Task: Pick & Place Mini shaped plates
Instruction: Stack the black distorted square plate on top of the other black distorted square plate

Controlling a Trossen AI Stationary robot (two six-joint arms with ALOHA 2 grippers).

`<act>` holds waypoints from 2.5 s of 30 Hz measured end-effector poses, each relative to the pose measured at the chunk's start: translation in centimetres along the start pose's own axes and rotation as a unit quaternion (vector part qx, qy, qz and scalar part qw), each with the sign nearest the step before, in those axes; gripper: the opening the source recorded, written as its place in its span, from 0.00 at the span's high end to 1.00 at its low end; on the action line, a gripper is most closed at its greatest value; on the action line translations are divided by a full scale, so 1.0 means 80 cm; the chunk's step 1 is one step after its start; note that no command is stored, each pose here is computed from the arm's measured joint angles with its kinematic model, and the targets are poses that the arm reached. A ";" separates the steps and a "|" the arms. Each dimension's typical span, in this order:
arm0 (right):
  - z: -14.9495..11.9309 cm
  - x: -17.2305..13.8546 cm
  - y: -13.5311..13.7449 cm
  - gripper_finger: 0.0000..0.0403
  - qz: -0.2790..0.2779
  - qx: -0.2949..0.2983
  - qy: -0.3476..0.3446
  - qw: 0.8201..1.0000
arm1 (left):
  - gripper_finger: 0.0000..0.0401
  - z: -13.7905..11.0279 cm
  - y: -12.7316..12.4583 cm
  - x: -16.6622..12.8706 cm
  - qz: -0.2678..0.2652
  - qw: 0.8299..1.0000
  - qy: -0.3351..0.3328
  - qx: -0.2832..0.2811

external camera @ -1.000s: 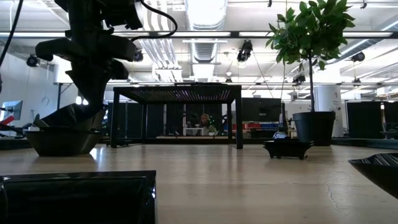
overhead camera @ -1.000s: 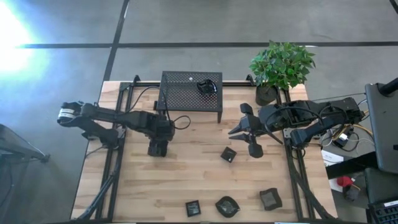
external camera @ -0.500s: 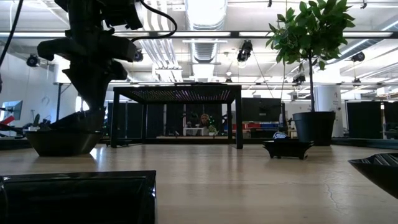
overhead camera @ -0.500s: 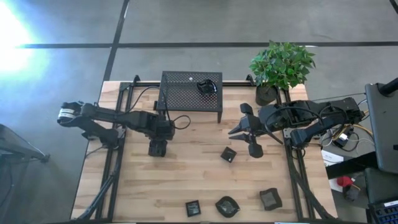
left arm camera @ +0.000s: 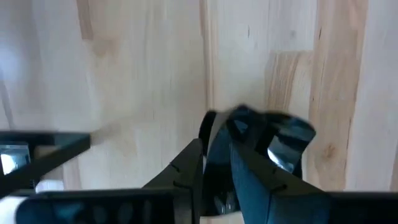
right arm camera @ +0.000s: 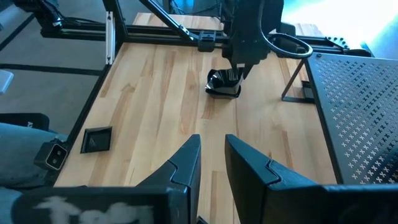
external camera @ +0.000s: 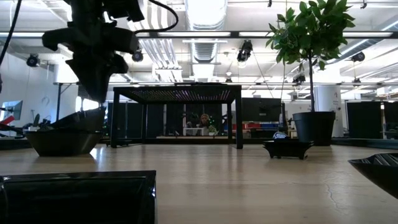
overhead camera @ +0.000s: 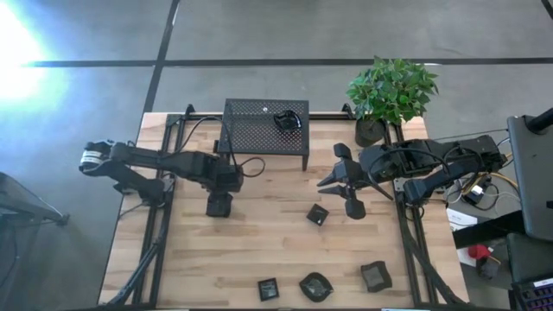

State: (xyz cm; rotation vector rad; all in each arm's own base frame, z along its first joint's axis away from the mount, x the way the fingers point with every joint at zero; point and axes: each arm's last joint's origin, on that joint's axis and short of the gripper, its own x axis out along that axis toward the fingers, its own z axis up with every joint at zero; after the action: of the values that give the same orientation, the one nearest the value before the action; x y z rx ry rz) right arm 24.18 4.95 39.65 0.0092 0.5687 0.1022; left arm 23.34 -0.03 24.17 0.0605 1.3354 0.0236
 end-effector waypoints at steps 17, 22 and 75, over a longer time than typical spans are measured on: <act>0.000 0.000 0.000 0.83 0.000 0.002 0.000 1.000 | 0.81 -0.008 0.000 0.029 0.038 0.999 -0.008 -0.005; 0.000 0.000 0.000 0.83 0.000 0.002 0.000 1.000 | 0.81 -0.002 0.001 0.019 0.061 0.998 -0.023 -0.006; -0.225 0.029 0.158 0.83 0.132 0.026 0.318 0.938 | 0.81 -0.011 -0.194 -0.075 0.182 0.897 -0.403 -0.007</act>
State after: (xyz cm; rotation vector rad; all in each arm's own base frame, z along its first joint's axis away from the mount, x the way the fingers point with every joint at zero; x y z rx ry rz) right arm 15.23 17.39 23.73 0.1080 1.2186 0.3608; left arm 20.81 -15.79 28.88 0.2785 0.4760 0.2960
